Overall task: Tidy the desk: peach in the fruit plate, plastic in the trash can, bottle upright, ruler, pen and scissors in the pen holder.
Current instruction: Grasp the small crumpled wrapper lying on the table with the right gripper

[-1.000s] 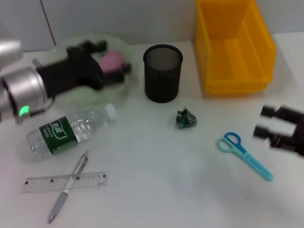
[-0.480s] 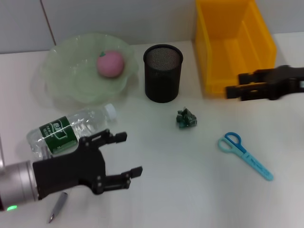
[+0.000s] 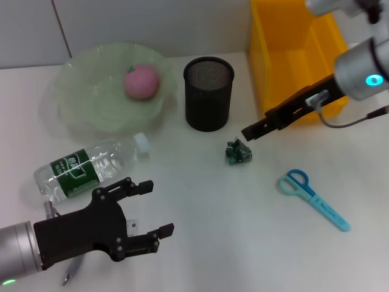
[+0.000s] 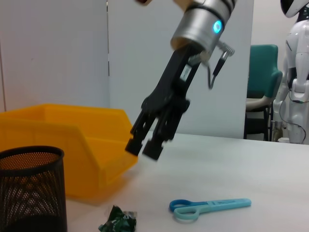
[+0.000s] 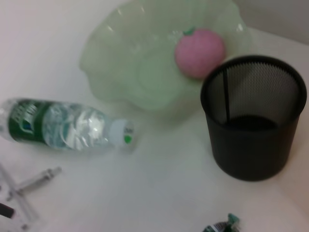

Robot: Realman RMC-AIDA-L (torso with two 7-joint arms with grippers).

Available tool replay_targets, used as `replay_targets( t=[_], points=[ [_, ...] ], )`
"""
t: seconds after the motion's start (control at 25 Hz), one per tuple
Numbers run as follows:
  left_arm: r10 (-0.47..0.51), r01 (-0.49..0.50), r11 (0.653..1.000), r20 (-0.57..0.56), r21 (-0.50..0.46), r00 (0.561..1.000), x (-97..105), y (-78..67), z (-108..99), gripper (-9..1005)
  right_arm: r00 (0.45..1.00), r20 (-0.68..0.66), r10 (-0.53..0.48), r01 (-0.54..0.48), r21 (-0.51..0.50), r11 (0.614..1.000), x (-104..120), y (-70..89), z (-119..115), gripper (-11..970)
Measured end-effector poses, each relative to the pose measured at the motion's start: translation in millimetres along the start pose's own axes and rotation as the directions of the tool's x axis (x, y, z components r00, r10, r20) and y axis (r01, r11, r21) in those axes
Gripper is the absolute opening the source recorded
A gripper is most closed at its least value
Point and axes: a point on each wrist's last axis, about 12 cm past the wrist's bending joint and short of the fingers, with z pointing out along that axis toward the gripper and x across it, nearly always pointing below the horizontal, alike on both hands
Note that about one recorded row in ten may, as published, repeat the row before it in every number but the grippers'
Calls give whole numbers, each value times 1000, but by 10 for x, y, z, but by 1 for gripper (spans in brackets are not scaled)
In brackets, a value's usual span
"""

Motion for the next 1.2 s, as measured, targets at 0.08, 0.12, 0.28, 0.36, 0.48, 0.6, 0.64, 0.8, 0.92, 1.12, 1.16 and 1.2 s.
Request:
replay_targets(
  t=[0.08, 0.12, 0.28, 0.36, 0.48, 0.6, 0.64, 0.8, 0.92, 1.12, 1.16, 1.2],
  points=[
    [-1, 1, 1000, -1, 0, 1000, 1, 3, 5, 854, 1000, -25, -2, 2, 13, 1000, -14, 11, 90, 784],
    [0, 0, 1000, -2, -1, 1000, 0, 7, 9, 854, 999, -35, -3, 3, 14, 1000, -22, 15, 142, 784],
    [2, -2, 1000, -3, 0, 1000, -4, 16, 18, 854, 998, -56, -3, 4, 24, 1000, -46, 10, 340, 784],
    [3, -3, 1000, -3, 0, 1000, -5, 17, 20, 855, 998, -62, -1, 3, 28, 1000, -48, 7, 406, 784],
    [5, -5, 1000, -3, 0, 1000, -6, 19, 21, 855, 997, -71, -5, 7, 33, 999, -49, 11, 478, 784],
    [9, -9, 1000, -3, 1, 1000, -12, 25, 27, 855, 997, -78, -9, 12, 44, 999, -54, 11, 570, 785],
    [9, -9, 1000, -3, 1, 1000, -12, 25, 27, 855, 997, -82, -10, 14, 50, 999, -62, 11, 626, 785],
    [12, -12, 1000, -3, 2, 1000, -14, 28, 31, 855, 996, -91, -5, 10, 54, 998, -59, 8, 696, 785],
    [9, -9, 1000, -5, 3, 1000, 3, 18, 29, 854, 995, -99, 1, 5, 57, 998, -44, -2, 759, 785],
    [6, -6, 1000, -6, 3, 1000, 11, 14, 29, 854, 994, -109, 0, 6, 61, 998, -30, -3, 816, 785],
    [6, -6, 1000, -6, 3, 1000, 11, 14, 29, 854, 994, -112, 1, 6, 63, 998, -24, -4, 828, 785],
    [4, -4, 1000, -7, 4, 1000, 14, 13, 31, 854, 993, -114, 1, 6, 64, 998, -20, -5, 838, 785]
  ],
)
